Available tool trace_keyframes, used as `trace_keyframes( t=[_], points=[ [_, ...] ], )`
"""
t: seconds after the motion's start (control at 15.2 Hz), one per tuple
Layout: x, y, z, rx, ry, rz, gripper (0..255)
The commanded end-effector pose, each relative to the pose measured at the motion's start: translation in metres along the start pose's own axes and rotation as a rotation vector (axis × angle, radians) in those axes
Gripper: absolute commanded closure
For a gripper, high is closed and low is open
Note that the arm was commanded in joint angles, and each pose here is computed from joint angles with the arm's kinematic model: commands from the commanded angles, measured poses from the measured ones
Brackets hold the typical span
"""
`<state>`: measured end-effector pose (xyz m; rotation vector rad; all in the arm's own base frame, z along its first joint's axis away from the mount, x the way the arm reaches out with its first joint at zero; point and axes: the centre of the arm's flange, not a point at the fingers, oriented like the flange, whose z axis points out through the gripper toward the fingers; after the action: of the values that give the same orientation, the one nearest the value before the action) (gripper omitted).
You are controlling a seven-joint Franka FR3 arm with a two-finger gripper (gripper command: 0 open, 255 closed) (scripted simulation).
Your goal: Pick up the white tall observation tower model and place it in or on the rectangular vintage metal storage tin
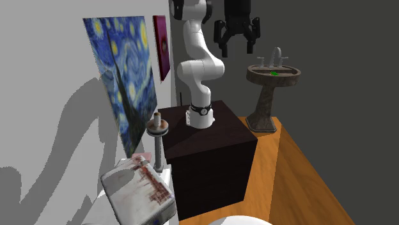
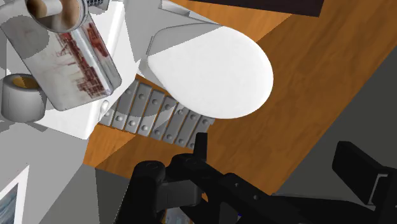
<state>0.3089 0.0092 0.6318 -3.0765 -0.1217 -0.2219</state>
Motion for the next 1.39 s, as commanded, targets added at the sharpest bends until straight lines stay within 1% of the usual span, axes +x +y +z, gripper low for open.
trace_keyframes(
  t=[0.0,0.33,0.66,0.99,1.32],
  points=[
    [0.0,0.0,0.0,0.0,0.0,0.0,0],
    [0.016,0.048,0.041,-0.026,-0.057,0.114,0],
    [0.025,0.098,0.081,-0.053,-0.114,0.228,0],
    [0.025,0.15,0.121,-0.079,-0.172,0.341,0],
    [0.018,0.202,0.158,-0.106,-0.229,0.455,0]
  ],
)
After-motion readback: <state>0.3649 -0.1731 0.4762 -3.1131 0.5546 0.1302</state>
